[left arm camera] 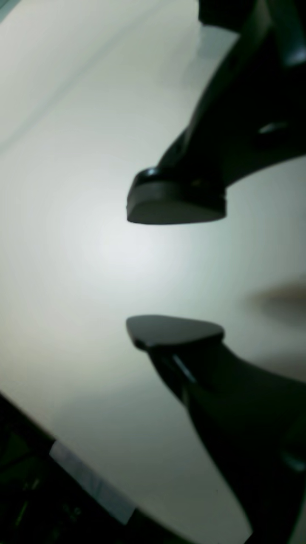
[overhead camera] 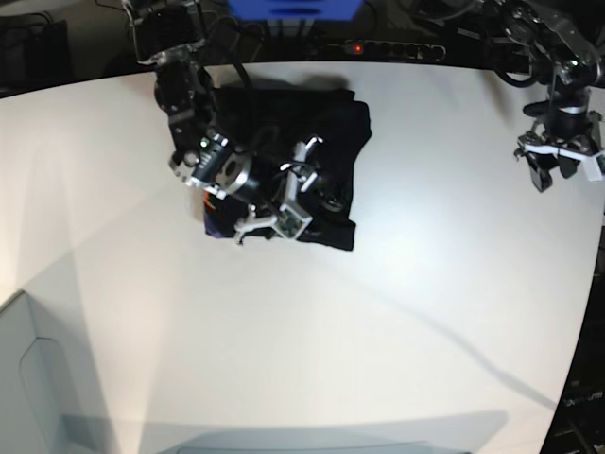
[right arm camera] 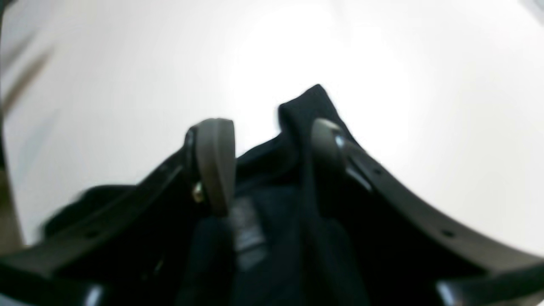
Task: Fold the T-shirt properly
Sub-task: 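Tuck and flatten the folded shirt's edges with the right gripper, then grasp the folded shirt with the left gripper and rotate it upright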
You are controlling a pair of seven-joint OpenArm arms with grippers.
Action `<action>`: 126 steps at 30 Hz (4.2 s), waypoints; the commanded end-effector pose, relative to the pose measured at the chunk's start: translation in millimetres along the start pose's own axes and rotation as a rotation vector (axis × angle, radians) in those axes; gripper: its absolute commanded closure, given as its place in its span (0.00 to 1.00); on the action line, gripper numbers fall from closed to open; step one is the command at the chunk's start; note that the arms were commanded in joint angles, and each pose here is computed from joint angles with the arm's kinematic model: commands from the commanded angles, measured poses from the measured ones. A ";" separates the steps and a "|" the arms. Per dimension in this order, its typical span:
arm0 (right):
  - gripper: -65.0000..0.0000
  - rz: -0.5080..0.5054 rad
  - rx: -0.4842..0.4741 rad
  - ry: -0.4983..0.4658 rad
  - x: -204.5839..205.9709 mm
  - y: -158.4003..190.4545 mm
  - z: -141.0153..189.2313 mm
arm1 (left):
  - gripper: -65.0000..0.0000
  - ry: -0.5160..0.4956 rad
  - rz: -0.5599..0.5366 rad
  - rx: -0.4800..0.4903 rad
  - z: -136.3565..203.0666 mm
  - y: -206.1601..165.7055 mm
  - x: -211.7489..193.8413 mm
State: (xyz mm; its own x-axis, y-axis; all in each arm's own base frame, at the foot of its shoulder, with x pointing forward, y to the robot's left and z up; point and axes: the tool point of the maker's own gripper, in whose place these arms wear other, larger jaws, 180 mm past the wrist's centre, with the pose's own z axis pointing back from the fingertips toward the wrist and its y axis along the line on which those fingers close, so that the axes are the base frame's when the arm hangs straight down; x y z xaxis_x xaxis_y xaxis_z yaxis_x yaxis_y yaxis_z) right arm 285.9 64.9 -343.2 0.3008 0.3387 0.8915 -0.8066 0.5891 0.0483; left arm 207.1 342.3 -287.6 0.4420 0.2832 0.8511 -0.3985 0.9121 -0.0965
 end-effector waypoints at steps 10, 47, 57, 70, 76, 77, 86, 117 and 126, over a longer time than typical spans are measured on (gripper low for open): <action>0.54 -0.070 0.169 0.090 -31.5 45.9 -47.0 | 0.49 -0.022 -0.012 -0.057 -3.2 -22.0 4.2; 0.54 -0.052 -0.341 -0.054 -4.4 -98.0 85.8 | 0.29 0.440 0.231 -0.551 7.9 -210.5 -166.2; 0.54 -0.066 -0.371 -0.029 -17.5 -103.4 97.4 | 0.63 0.539 0.201 -0.586 6.2 -213.7 -196.8; 0.54 -0.131 -0.585 -0.016 -37.9 -149.9 157.3 | 1.00 0.613 -0.057 -0.704 -34.3 -240.6 -197.6; 0.54 -0.107 -0.690 -0.026 -32.4 -159.9 194.5 | 1.00 0.576 -0.394 -0.822 -63.3 -279.0 -165.6; 0.54 -0.113 -0.706 -0.022 -35.1 -160.2 199.9 | 1.00 0.560 -0.452 -0.845 -66.9 -289.9 -158.3; 0.54 -0.195 -0.873 -0.006 -57.8 -162.9 250.6 | 1.00 0.483 -0.889 -0.994 -73.8 -394.4 -135.1; 0.55 -0.381 -0.931 0.083 -115.3 -123.3 268.5 | 0.25 0.000 -0.712 -1.226 -35.5 -478.5 14.6; 0.55 -0.484 -0.885 0.146 -155.0 -106.6 257.8 | 0.25 -0.090 -0.372 -0.873 -66.6 -278.4 42.3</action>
State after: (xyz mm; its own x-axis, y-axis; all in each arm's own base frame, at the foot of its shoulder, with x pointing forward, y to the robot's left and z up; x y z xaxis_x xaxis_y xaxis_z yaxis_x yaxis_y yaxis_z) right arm 187.1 -237.5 -383.5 0.6459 -0.0403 0.7623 0.0726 0.9973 -0.0087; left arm 385.7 123.0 -275.8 0.3886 -0.0710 0.9187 0.4918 0.8591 -0.1416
